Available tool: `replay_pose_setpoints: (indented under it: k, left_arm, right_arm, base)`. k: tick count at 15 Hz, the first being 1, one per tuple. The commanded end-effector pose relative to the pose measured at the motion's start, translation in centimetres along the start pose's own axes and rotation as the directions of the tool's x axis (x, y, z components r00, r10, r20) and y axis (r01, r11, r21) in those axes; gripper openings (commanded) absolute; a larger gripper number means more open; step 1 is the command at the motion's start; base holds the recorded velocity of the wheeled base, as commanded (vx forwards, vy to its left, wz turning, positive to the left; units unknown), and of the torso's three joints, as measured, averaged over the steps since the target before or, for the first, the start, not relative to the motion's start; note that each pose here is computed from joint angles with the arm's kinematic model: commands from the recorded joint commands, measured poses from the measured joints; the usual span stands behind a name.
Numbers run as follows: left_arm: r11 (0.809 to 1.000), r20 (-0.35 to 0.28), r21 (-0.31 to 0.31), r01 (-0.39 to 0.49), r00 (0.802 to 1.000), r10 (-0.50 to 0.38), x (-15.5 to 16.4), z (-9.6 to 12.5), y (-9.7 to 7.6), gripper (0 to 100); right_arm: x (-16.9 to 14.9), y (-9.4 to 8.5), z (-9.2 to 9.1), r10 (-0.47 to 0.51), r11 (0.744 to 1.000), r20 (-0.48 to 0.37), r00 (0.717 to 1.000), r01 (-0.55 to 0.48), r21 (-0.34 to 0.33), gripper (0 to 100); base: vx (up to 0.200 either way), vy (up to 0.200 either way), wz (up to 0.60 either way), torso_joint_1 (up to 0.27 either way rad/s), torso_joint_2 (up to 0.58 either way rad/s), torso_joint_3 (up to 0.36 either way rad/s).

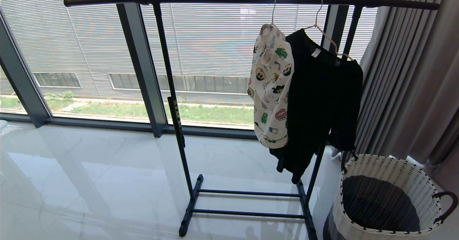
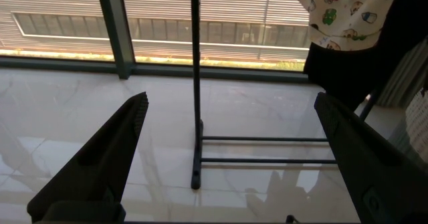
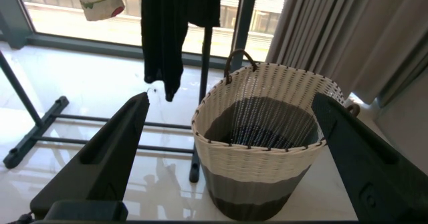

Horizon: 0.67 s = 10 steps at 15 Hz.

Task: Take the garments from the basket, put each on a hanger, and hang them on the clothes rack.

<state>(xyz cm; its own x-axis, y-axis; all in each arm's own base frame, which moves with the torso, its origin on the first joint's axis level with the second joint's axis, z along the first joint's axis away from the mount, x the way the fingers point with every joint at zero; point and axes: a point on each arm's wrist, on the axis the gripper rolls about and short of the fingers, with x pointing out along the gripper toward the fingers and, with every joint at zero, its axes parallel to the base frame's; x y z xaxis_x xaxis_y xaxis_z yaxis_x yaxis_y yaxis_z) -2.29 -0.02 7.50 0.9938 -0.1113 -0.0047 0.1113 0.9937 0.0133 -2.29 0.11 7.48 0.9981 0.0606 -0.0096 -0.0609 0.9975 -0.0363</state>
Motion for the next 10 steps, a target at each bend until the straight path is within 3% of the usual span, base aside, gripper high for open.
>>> replay_pose_setpoints:
  k: [1, 10]
  left_arm:
    - [1.0, 0.0, 0.0, 0.0, 1.0, 0.0, 0.0, 0.0, 0.0, 100]
    - [1.0, 0.0, 0.0, 0.0, 1.0, 0.0, 0.0, 0.0, 0.0, 100]
  right_arm:
    - [0.0, 0.0, 0.0, 0.001, 1.0, 0.0, 1.0, -0.001, -0.003, 100]
    - [0.0, 0.0, 0.0, 0.002, 1.0, 0.0, 1.0, -0.002, -0.003, 100]
  base:
    - [0.0, 0.0, 0.0, 0.0, 0.0, 0.0]
    - [0.0, 0.0, 0.0, 0.0, 0.0, 0.0]
